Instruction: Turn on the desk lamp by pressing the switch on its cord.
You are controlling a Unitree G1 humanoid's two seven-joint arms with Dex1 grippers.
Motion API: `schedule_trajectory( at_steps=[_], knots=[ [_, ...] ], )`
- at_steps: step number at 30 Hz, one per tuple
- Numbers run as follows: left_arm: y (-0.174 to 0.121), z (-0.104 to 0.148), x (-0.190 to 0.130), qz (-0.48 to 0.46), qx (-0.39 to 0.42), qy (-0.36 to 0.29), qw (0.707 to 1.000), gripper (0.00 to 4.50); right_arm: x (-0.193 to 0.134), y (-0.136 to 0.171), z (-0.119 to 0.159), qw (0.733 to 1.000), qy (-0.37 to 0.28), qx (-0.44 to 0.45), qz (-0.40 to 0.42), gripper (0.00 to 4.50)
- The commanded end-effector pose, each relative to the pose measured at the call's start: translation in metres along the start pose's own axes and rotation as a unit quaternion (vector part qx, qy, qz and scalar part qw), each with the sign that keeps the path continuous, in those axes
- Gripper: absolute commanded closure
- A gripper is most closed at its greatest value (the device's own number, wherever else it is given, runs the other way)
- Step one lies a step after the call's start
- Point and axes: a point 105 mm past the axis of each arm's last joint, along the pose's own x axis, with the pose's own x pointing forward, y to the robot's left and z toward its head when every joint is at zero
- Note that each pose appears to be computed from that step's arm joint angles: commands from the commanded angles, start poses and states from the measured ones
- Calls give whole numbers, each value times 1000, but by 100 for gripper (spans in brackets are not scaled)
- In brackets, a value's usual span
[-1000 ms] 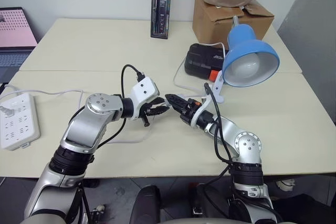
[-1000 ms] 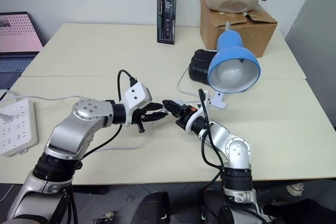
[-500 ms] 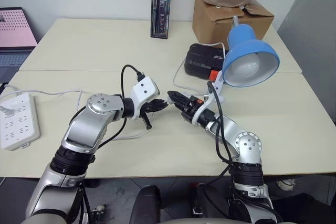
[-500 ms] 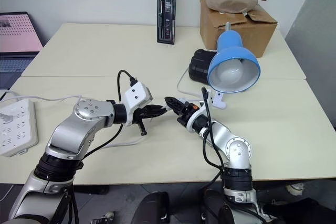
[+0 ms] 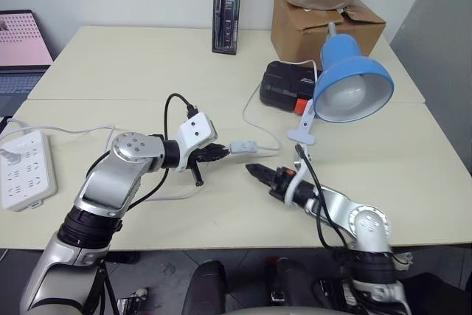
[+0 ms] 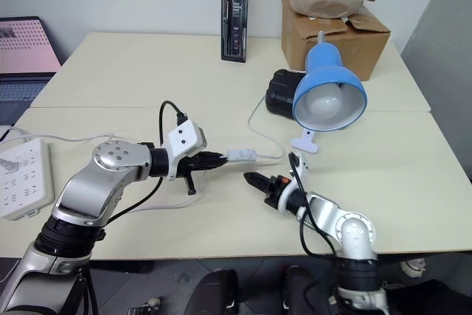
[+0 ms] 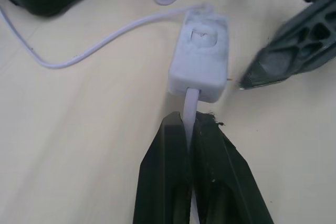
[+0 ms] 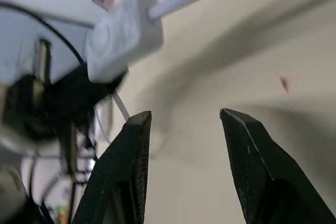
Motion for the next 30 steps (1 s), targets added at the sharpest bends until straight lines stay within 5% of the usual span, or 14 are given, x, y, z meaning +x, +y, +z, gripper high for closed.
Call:
schedule_trajectory(
  at_steps=[1, 7, 8, 20, 30],
  knots=[
    [-3, -8, 1, -7, 23, 10, 1000, 449, -15, 21, -9, 993, 36, -106, 35, 233],
    [5, -30, 0, 15, 36, 34, 999, 449, -24, 25, 8, 975, 22, -222, 20, 233],
    [6, -30, 0, 17, 37, 30, 999, 400, -25, 26, 11, 972, 19, -233, 19, 233],
    [-3, -11, -14, -69, 55, -25, 996, 148, -43, 35, 22, 933, 50, -356, 23, 233],
    [9, -26, 4, -78, 68, 1, 995, 148, -49, 39, 15, 919, 67, -388, 27, 233]
  ],
)
